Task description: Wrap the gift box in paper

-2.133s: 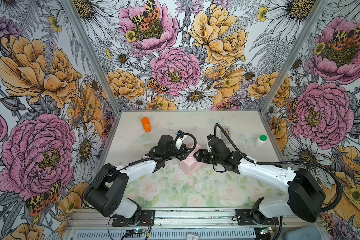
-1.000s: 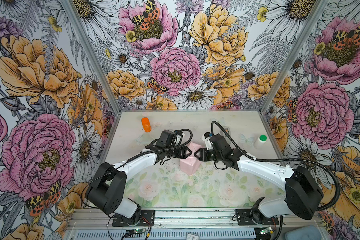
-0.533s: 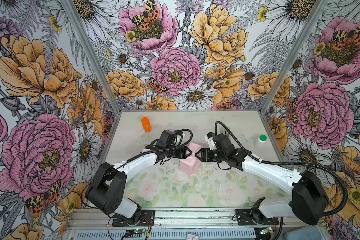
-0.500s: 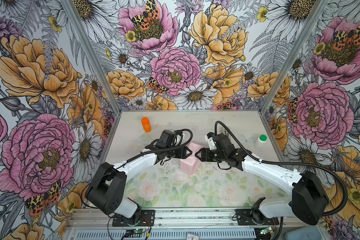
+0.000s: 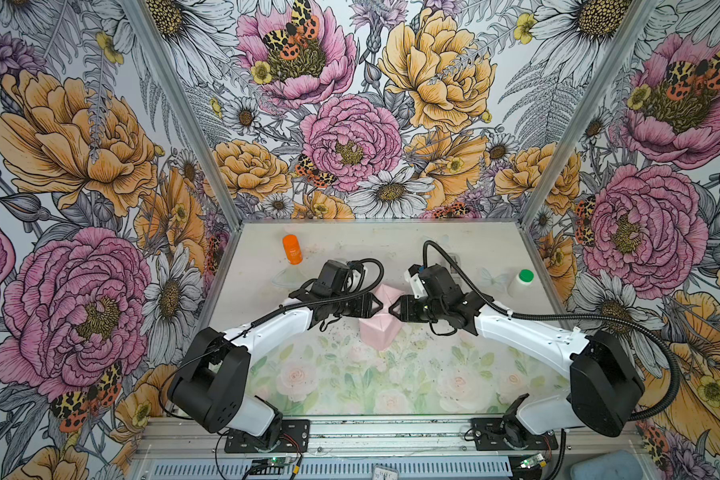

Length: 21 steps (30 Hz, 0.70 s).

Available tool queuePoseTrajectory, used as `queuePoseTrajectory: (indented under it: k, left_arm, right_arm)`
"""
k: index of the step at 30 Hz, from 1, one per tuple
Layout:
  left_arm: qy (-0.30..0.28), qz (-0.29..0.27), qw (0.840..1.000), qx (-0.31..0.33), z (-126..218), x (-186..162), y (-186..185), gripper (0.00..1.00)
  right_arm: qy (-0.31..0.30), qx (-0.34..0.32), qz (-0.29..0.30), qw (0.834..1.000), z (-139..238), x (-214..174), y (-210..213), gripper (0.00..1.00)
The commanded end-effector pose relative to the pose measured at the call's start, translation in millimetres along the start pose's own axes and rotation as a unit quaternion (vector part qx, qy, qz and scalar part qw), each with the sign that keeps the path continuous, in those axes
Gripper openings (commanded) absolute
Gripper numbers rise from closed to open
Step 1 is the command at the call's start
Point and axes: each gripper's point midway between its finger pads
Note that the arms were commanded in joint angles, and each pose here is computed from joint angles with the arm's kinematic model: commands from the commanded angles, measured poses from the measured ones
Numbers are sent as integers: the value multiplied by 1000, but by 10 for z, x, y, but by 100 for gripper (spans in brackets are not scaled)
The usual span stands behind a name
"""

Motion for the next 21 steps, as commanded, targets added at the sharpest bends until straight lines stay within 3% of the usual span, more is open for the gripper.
queuePoseTrajectory:
  k: [1,9,16,21]
  left_arm:
    - [-16,11,1000,5,154,106,-48,64]
    - [-10,21,1000,-10,130,127,-62,64]
    - [14,25,1000,6,-22,3,74,58]
    - [20,26,999,18,-41,-65,135,56]
  right_arm:
    - [13,-30,-3,999,-67,-95,-187,43]
    - [12,-29,4,1000,-53,-104,-189,42]
    - [10,-23,10,1000,-29,-92,-159,42]
    - [-14,2,28,1000,163,31,-17,49]
Point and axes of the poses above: each gripper's point midway between its finger pads, its own z axis back along the fingers, its own y axis along the line the jaws close on, x = y × z, and after that the axes turned 7 degrees about -z, right-handed
